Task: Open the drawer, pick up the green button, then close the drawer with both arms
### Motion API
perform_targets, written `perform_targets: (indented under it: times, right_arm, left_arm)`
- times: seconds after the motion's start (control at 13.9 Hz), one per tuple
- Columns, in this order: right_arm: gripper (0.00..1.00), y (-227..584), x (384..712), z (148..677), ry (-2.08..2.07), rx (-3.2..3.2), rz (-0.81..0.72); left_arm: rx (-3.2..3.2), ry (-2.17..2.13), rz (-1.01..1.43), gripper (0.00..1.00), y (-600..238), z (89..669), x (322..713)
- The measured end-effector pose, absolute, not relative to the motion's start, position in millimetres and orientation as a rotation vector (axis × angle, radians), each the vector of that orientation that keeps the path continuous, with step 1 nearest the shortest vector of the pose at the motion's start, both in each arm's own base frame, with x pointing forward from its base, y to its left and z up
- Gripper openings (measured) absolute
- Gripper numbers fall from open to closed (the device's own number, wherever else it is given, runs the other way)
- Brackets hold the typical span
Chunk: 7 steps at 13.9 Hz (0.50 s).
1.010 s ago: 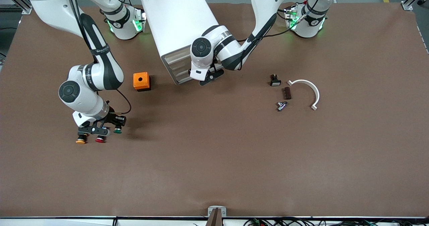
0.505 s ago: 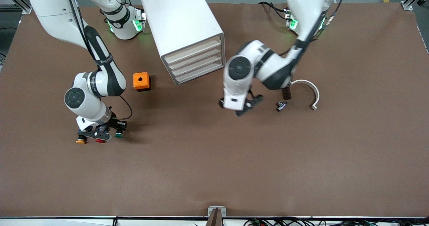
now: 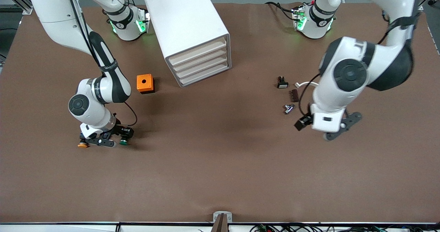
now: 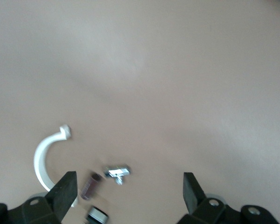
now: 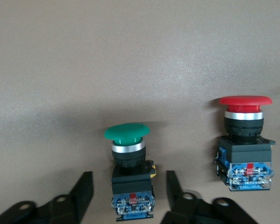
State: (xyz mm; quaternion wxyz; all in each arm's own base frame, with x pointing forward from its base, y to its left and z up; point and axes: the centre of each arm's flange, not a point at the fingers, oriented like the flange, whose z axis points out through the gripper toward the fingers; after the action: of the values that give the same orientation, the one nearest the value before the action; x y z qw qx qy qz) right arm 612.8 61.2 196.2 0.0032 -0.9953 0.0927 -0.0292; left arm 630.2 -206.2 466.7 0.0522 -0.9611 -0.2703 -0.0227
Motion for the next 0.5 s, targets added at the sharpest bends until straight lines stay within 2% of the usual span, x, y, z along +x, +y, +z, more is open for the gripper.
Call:
perform_targets:
  times: [0.14,0.36,0.5]
  right_arm:
    - [0.99,61,616,200,0.291,-3.12,-0.093]
    - [1.0,52,624,235,0.313,-3.126,0.017]
    - [1.0,33,632,288,0.298,-3.123,0.102]
  left_arm:
    - [-2.947,-0.722,-0.096,1.0,-151,503,633]
    - [-3.011,-0.556,-0.06,1.0,-94,556,616]
    - [-3.061,-0.369,-0.004,1.0,-67,587,595]
